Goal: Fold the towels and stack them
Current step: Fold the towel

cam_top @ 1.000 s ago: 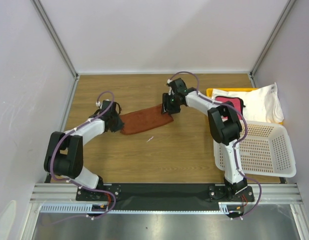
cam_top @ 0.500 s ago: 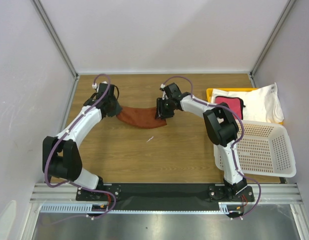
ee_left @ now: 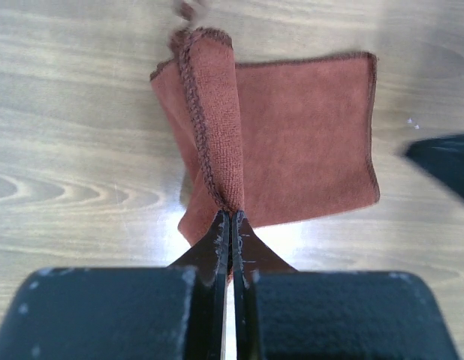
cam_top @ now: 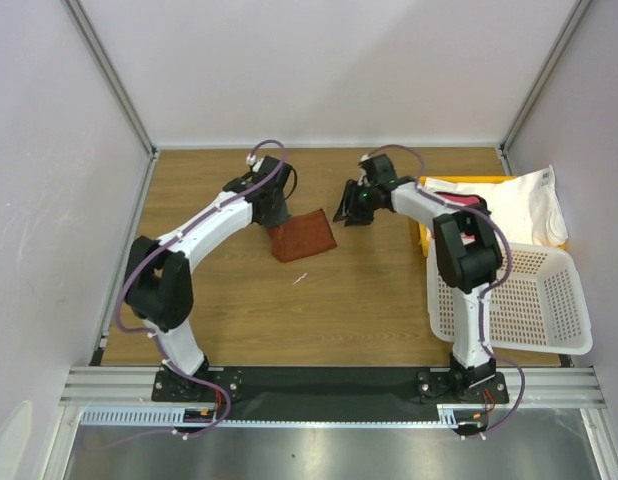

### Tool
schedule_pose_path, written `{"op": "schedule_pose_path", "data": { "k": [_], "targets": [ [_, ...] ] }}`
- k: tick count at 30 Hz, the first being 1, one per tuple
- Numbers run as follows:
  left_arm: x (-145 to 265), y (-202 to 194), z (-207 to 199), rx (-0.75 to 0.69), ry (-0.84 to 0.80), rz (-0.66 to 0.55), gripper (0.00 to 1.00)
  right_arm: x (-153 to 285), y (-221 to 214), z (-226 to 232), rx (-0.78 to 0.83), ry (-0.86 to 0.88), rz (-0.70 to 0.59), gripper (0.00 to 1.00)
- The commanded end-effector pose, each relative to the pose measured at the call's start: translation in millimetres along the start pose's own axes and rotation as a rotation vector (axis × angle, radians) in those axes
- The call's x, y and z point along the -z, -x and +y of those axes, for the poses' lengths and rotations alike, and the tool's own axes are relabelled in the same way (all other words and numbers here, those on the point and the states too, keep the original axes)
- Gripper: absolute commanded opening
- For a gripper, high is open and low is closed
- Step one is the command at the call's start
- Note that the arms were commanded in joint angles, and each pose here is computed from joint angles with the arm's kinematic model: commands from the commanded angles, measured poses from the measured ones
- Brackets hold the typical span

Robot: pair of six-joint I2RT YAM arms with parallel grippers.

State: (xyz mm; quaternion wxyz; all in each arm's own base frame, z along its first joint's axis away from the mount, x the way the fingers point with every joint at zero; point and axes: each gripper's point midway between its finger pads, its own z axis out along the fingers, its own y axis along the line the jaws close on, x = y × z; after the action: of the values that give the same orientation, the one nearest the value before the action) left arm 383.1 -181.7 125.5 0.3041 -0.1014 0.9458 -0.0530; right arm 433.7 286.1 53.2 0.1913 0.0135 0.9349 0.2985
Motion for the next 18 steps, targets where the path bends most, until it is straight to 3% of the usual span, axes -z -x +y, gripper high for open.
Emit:
{"op": "schedule_pose_path", "data": {
  "k": [1, 10, 18],
  "targets": [
    [3, 14, -8, -0.048, 0.047, -0.032, 0.00, 52, 39, 6, -0.035, 0.027, -0.127, 0.47],
    [-32, -12, -43, -0.104, 0.117, 0.066, 0.00, 93, 44, -47, -0.074, -0.077, -0.173, 0.47],
    [-48, -32, -72, -0.139, 0.091, 0.104, 0.00, 102, 36, -58, -0.114, -0.074, -0.166, 0.48]
  ]
}}
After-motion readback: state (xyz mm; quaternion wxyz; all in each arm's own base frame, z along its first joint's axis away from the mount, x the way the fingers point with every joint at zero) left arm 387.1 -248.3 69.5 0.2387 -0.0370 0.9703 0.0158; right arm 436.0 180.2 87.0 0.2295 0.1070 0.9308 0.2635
